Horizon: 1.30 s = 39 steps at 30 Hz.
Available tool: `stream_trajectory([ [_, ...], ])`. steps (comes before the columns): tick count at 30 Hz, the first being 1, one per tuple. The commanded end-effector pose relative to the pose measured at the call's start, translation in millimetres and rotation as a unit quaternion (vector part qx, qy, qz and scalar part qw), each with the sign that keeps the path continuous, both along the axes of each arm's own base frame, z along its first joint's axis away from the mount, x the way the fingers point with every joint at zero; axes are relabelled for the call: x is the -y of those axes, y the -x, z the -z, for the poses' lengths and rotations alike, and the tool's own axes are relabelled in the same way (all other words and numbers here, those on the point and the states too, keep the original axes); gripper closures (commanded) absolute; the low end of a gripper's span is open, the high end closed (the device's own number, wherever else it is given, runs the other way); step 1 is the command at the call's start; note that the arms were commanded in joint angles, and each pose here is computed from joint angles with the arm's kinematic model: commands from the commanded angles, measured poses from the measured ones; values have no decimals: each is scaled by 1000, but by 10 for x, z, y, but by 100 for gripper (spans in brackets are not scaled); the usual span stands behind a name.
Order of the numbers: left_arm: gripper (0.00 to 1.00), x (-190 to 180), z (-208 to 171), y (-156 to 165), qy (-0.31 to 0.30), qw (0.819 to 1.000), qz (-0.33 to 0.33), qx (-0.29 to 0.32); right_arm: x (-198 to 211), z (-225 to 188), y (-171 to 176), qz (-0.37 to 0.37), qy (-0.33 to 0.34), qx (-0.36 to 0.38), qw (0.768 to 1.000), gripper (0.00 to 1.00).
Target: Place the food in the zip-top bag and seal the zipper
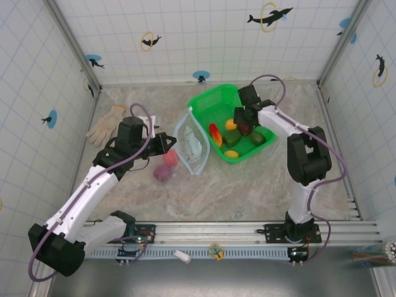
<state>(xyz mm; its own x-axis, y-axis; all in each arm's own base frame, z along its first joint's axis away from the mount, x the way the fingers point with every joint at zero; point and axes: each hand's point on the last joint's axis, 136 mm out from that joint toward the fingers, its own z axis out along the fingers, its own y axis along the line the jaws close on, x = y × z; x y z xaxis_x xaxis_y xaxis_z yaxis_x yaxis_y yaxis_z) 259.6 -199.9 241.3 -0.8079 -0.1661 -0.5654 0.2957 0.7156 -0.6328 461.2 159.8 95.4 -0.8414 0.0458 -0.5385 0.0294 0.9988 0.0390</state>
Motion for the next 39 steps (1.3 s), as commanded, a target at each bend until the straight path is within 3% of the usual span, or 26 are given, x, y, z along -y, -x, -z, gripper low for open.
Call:
stream_trajectory([
  [1,100,1,-5,17,-1,1000,10,11,15,131,-40,7,8,-19,1000,23],
  [12,100,-2,-8,18,-1,1000,10,13,9,487,-51,5,12,-50,999,23],
  [18,100,-19,-12,13,-5,1000,6,15,-37,382,-67,-11,11,-33,999,27],
  [30,100,2,-2,10,-2,1000,10,11,-120,-467,80,-37,-4,55,998,35],
  [35,100,52,-38,28,16,1000,18,5,-308,-1051,339,-69,-67,114,989,36],
  [39,100,112,-70,46,35,999,28,-4,-612,-1544,706,-129,-128,176,968,36],
])
